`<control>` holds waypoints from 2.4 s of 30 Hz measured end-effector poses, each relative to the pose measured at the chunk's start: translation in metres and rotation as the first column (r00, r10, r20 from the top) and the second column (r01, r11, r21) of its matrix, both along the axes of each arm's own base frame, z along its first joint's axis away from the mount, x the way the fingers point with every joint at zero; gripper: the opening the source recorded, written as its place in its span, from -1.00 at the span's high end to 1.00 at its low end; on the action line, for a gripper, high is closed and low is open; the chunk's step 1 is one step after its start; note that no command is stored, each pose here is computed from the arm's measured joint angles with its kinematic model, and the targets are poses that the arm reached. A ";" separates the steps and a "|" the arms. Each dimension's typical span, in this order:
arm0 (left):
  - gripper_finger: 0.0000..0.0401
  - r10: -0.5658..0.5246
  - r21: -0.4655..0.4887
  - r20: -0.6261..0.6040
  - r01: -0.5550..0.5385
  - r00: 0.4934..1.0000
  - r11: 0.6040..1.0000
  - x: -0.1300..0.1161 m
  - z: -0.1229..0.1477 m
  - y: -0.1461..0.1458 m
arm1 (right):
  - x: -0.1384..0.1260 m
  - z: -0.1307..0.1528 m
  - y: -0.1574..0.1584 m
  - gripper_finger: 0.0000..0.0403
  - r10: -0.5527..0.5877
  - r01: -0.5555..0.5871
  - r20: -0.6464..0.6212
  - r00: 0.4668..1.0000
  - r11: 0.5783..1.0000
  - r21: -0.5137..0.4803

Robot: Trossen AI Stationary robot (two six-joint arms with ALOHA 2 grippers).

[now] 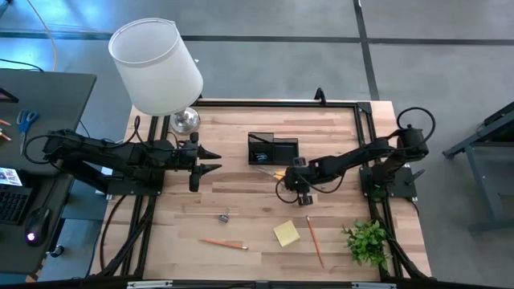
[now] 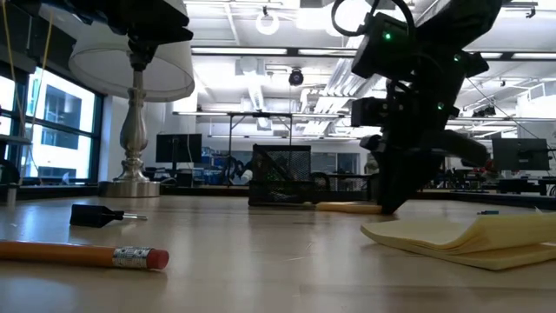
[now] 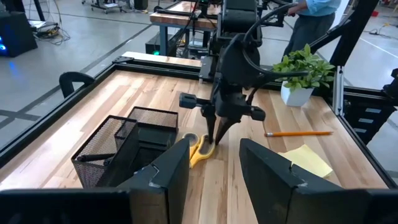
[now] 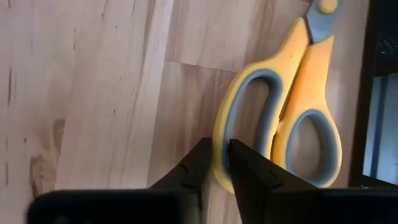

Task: Pick and place office supplies into organizer
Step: Put the yellow scissors into the black desk organizer

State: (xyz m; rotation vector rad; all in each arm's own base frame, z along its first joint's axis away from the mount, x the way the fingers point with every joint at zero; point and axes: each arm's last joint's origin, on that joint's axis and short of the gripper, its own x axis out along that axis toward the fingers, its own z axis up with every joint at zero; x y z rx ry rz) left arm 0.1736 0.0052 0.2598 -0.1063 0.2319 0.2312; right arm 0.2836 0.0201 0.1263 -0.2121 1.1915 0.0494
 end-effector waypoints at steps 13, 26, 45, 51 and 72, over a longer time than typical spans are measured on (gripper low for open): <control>0.35 0.064 0.016 0.003 -0.064 0.998 0.998 -0.001 0.000 0.002 | 0.016 0.061 0.031 0.97 0.115 -0.159 -0.183 0.976 0.956 -0.247; 0.35 -0.044 -0.012 0.078 0.045 0.996 0.999 0.002 0.007 -0.001 | 0.018 0.155 0.038 0.99 0.232 -0.425 -0.395 0.889 0.740 -0.521; 0.35 -0.044 -0.012 0.077 0.045 0.996 0.999 0.002 0.007 -0.001 | 0.036 0.149 -0.014 0.99 0.087 -0.585 -0.722 0.686 0.656 -0.477; 0.35 -0.044 -0.012 0.076 0.045 0.996 0.999 0.002 0.007 -0.001 | 0.038 0.145 -0.023 0.99 0.111 -0.643 -0.769 0.630 0.630 -0.436; 0.35 -0.042 -0.020 0.083 0.044 0.996 0.999 0.002 0.007 -0.001 | 0.056 0.142 -0.044 0.99 0.193 -0.754 -0.794 0.576 0.502 -0.424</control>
